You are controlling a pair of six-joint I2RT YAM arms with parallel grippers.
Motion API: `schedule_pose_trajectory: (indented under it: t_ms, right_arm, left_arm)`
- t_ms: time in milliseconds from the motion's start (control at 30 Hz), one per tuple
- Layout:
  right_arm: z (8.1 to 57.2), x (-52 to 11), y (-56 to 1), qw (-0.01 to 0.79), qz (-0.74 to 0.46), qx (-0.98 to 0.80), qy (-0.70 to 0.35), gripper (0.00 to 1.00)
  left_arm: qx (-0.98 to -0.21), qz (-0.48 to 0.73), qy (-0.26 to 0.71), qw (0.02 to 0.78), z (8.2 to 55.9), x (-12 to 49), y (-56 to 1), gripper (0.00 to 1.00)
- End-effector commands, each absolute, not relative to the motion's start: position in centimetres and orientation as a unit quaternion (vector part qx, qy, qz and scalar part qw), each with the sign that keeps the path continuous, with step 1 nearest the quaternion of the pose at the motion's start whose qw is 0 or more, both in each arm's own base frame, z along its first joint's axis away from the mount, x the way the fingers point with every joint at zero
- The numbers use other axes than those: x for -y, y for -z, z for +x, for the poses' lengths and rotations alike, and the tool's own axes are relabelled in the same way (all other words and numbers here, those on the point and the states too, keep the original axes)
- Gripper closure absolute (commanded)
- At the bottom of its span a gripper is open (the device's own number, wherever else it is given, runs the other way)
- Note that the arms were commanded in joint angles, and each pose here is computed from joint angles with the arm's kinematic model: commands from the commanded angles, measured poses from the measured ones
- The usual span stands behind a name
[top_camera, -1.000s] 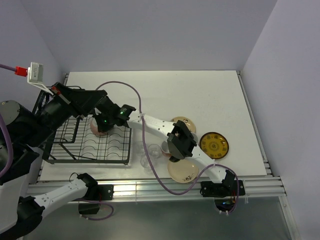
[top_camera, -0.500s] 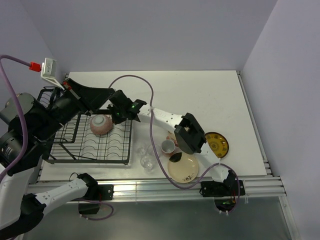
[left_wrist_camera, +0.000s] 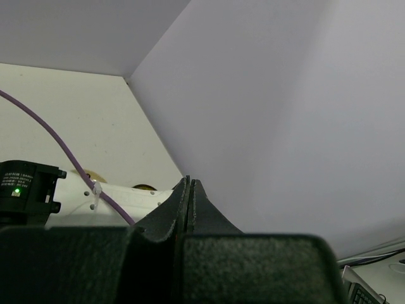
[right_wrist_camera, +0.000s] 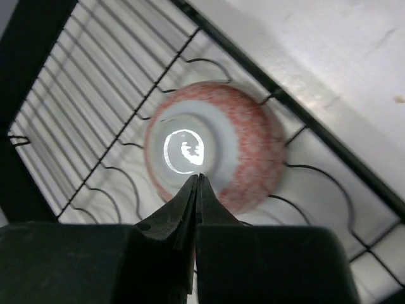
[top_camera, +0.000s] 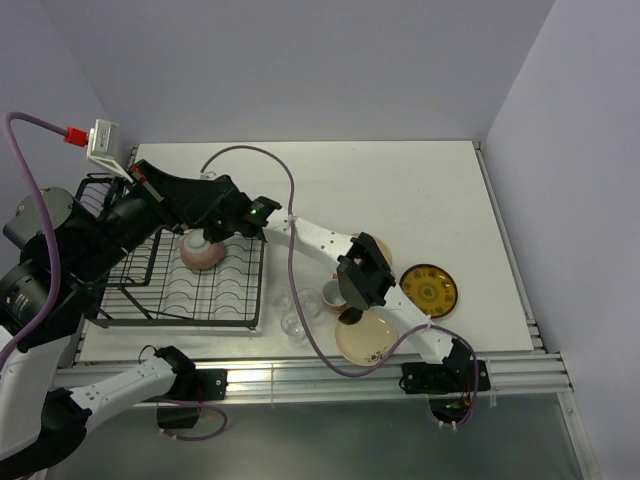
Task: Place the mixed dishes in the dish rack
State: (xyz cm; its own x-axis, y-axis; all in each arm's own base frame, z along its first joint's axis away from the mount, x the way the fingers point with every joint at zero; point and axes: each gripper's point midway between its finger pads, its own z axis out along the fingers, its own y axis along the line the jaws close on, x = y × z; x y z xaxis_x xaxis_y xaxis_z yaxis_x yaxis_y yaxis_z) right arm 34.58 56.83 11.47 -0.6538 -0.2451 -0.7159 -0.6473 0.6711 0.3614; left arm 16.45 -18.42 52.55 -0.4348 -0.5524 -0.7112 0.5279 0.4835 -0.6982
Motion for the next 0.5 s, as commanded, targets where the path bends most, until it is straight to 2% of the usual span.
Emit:
schedule_pose_trajectory:
  t_ms: [0, 67, 200, 467]
  right_arm:
    - [32.6, -60.2, -13.1, 0.305, -0.245, -0.834, -0.389, 1.0]
    - [31.5, -60.9, -13.3, 0.305, -0.254, -0.827, -0.398, 1.0]
    - [31.4, -60.2, -15.3, 0.362, -0.266, -0.812, -0.374, 1.0]
    - [32.2, -55.9, -15.7, 0.366, -0.257, -0.827, -0.34, 1.0]
  left_arm:
    - [-0.665, -0.007, 0.517, 0.539, 15.6, 17.9, -53.8, 1.0]
    - [-0.667, -0.009, 0.516, 0.538, 15.6, 17.8, -53.6, 1.0]
    - [-0.665, -0.009, 0.52, 0.536, 15.5, 17.9, -53.3, 1.0]
    - [-0.66, -0.01, 0.525, 0.537, 15.5, 17.9, -53.1, 1.0]
